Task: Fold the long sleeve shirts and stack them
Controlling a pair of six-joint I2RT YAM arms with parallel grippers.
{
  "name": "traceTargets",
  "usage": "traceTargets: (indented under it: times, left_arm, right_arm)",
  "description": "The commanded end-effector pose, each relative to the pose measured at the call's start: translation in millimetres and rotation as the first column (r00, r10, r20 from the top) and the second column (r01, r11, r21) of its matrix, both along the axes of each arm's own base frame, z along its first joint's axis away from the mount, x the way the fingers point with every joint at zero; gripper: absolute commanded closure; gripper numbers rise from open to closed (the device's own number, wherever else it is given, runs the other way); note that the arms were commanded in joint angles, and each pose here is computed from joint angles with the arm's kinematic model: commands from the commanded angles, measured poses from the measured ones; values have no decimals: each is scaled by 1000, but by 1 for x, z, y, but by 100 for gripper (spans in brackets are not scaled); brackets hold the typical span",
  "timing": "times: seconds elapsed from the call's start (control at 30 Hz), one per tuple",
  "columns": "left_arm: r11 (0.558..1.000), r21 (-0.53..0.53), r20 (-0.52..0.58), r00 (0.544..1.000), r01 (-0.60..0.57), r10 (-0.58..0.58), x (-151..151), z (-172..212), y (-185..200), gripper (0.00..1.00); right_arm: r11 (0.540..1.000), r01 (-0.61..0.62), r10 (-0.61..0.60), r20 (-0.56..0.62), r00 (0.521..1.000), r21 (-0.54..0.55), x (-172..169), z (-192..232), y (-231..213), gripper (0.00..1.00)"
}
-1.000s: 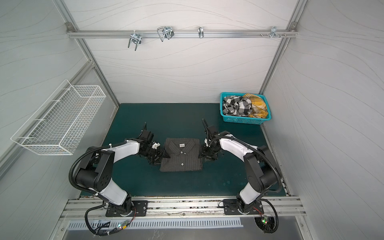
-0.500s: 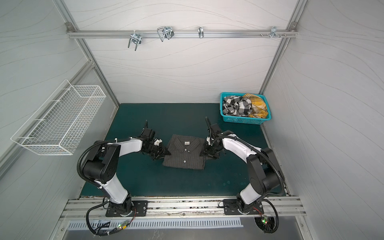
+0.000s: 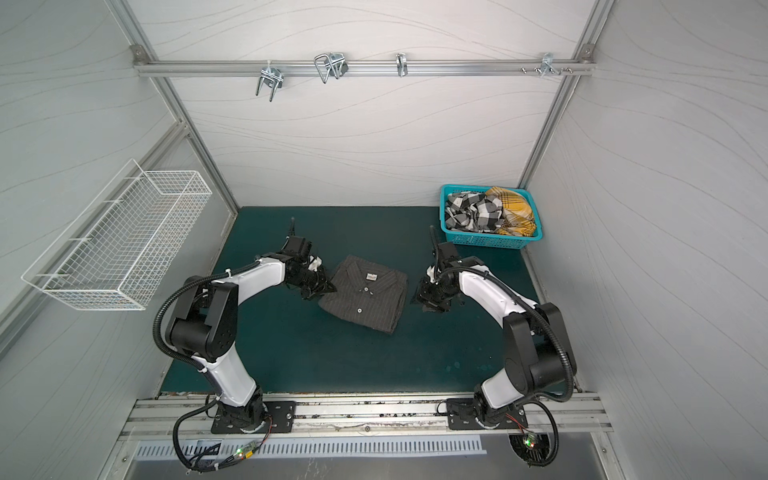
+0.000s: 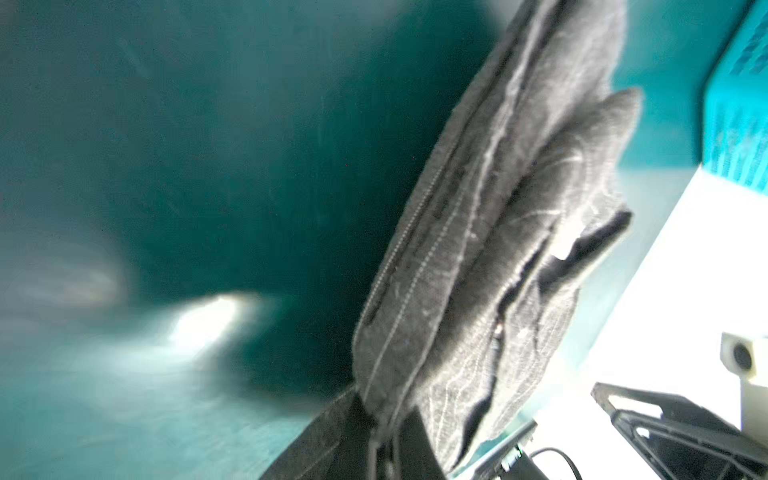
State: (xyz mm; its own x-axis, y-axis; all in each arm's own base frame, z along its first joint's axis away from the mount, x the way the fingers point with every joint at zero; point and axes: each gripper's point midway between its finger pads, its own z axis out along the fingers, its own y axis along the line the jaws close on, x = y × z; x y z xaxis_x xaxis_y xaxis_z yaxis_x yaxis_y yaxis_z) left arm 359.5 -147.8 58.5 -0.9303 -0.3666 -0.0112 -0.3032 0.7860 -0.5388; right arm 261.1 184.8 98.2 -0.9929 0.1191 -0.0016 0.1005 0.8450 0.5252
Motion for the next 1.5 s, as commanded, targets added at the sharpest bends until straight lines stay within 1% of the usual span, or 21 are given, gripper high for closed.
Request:
traceTargets:
  times: [0.0, 0.07, 0.17, 0.27, 0.33, 0.37, 0.4, 0.47, 0.53, 0.63, 0.73, 0.83, 1.0, 1.03, 1.07, 1.1, 1.13, 1.2, 1.27, 1.37, 1.47]
  left_arm:
    - [989, 136, -3, 998, -55, 56, 14, 1, 41, 100]
    - [975, 195, 24, 995, -102, 100, 28, 6, 62, 100]
    - [941, 299, 84, 987, -158, 139, 54, 15, 98, 100]
    - [894, 417, 139, 983, -165, 117, 87, 31, 138, 100]
    - [839, 517, 150, 983, -169, 105, 103, 41, 173, 100]
    - [819, 542, 169, 979, -188, 113, 110, 47, 187, 100]
    - [804, 554, 187, 974, -214, 131, 118, 51, 200, 100]
    - [791, 564, 206, 968, -238, 145, 130, 55, 219, 100]
    - [750, 617, 203, 969, -239, 142, 139, 54, 236, 100]
    - [702, 676, 208, 972, -226, 113, 154, 52, 253, 100]
    - [679, 700, 202, 973, -221, 109, 165, 44, 269, 100]
    - [639, 744, 189, 979, -197, 81, 174, 40, 287, 100]
    - [612, 764, 190, 978, -205, 90, 184, 35, 308, 100]
    - [608, 766, 191, 977, -209, 95, 186, 34, 311, 93]
    - [607, 766, 192, 977, -211, 98, 188, 32, 313, 82]
    - [606, 766, 195, 976, -213, 97, 192, 31, 315, 74]
    - [596, 773, 198, 975, -216, 97, 194, 31, 317, 67]
    - [563, 791, 211, 971, -238, 114, 197, 35, 324, 57]
    - [564, 780, 233, 962, -271, 140, 199, 44, 324, 52]
    - [568, 769, 256, 956, -293, 145, 199, 58, 311, 49]
    - [602, 743, 271, 954, -293, 130, 195, 71, 280, 48]
  right_arm:
    - [1000, -15, 15, 4, 1000, 25, -6, 17, -1, 53]
    - [999, -13, 13, 8, 1000, 44, -8, 23, 1, 53]
    - [997, -9, 7, 25, 1000, 77, -8, 32, 5, 53]
    - [995, -16, 13, 32, 999, 102, -9, 39, 8, 53]
    - [993, -19, 15, 35, 999, 117, -11, 41, 10, 54]
    - [992, -19, 15, 37, 999, 125, -11, 42, 10, 54]
    - [991, -22, 17, 42, 999, 132, -12, 43, 11, 54]
    - [990, -24, 19, 43, 999, 138, -13, 44, 11, 54]
    - [990, -34, 28, 43, 999, 140, -14, 43, 12, 54]
    - [990, -47, 43, 39, 998, 135, -14, 41, 12, 54]
    - [991, -53, 49, 33, 998, 125, -14, 36, 11, 54]
    - [991, -53, 51, 21, 998, 125, -14, 31, 12, 54]
    - [990, -55, 56, -2, 998, 130, -12, 26, 14, 54]
    - [990, -55, 56, -6, 998, 127, -12, 26, 14, 55]
    - [990, -57, 58, -8, 998, 127, -12, 26, 14, 55]
    - [990, -58, 60, -9, 998, 125, -12, 27, 14, 55]
    - [991, -59, 61, -12, 998, 122, -13, 27, 14, 55]
    - [992, -60, 62, -16, 998, 115, -14, 27, 13, 55]
    - [992, -56, 58, -14, 998, 114, -15, 29, 12, 54]
    - [992, -46, 48, -15, 999, 115, -17, 29, 12, 54]
    - [992, -52, 54, -10, 999, 113, -18, 31, 16, 54]
